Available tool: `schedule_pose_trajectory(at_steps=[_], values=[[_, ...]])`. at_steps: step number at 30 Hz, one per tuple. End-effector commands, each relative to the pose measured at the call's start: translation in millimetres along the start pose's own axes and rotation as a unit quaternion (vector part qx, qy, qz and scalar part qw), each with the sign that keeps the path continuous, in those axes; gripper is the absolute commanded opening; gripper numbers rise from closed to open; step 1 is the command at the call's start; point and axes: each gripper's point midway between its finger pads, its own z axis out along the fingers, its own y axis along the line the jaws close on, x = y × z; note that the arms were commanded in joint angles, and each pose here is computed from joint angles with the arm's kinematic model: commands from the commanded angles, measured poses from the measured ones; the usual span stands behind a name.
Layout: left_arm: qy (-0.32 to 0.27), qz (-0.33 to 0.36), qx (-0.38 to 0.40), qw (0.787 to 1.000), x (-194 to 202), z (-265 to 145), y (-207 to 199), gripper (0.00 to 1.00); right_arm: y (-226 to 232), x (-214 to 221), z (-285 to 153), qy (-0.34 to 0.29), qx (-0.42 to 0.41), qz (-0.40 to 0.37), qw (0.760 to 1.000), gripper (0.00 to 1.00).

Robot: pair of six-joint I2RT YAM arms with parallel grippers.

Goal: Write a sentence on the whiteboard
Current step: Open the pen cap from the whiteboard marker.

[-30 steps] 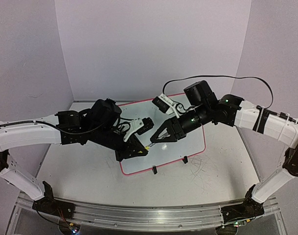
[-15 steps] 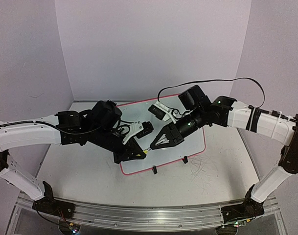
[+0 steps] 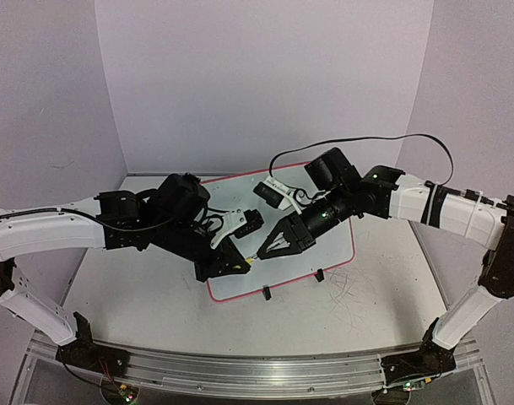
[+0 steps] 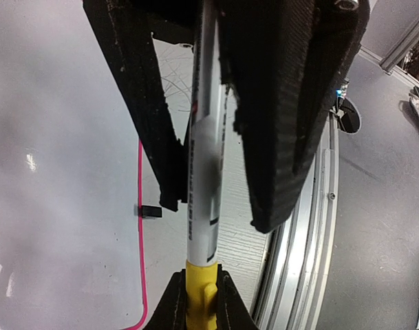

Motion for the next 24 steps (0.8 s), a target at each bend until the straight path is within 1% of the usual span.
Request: schedule_pose_trajectory(at_steps=[1,2,3,5,6,8,9,13,14,17,18,21,22,23,24], values=[[-0.025,0.007,-0.017,1.0,-12,-14,3,0.0,8,-10,-4,-0.014,-0.001,-0.022,1.0,0.32],[-0.026,0.005,-0.024,0.999,-12,-15,5,0.0,7,-11,-6,-0.02,0.009,-0.023,1.0,0.34],[-0.026,0.004,-0.029,0.999,-12,-15,6,0.0,6,-16,-9,-0.033,0.023,-0.022,0.999,0.37],[-0.027,0.0,-0.04,0.999,-12,-16,10,0.0,-2,-24,-19,-0.072,0.062,-0.011,0.995,0.58],[-0.026,-0.001,-0.044,0.999,-12,-17,11,0.0,0,-28,-26,-0.099,0.07,-0.009,0.993,0.72],[-0.026,-0.003,-0.047,0.999,-11,-16,13,0.0,2,-35,-38,-0.154,0.082,-0.012,0.985,0.92],[-0.026,-0.003,-0.047,0.999,-10,-16,13,0.0,4,-37,-44,-0.179,0.085,-0.01,0.98,0.98],[-0.031,-0.001,-0.049,0.998,-13,-19,13,0.0,2,-45,-71,-0.263,0.111,0.019,0.958,0.98],[-0.033,0.0,-0.051,0.998,-14,-20,13,0.0,1,-44,-74,-0.277,0.116,0.014,0.954,0.98],[-0.038,0.001,-0.055,0.998,-17,-22,14,0.0,12,-41,-79,-0.309,0.091,-0.036,0.946,0.98],[-0.041,0.001,-0.057,0.998,-18,-23,14,0.0,14,-42,-76,-0.307,0.083,-0.042,0.947,0.98],[-0.055,0.0,-0.065,0.996,-25,-28,16,0.0,4,-47,-56,-0.267,0.074,-0.015,0.961,0.84],[-0.062,0.0,-0.069,0.996,-27,-30,17,0.0,7,-47,-50,-0.258,0.059,-0.016,0.964,0.8],[-0.066,0.001,-0.07,0.995,-29,-32,17,0.0,14,-44,-42,-0.26,0.044,-0.031,0.964,0.78],[-0.069,0.001,-0.07,0.995,-30,-33,16,0.0,23,-41,-36,-0.263,0.036,-0.05,0.963,0.79]])
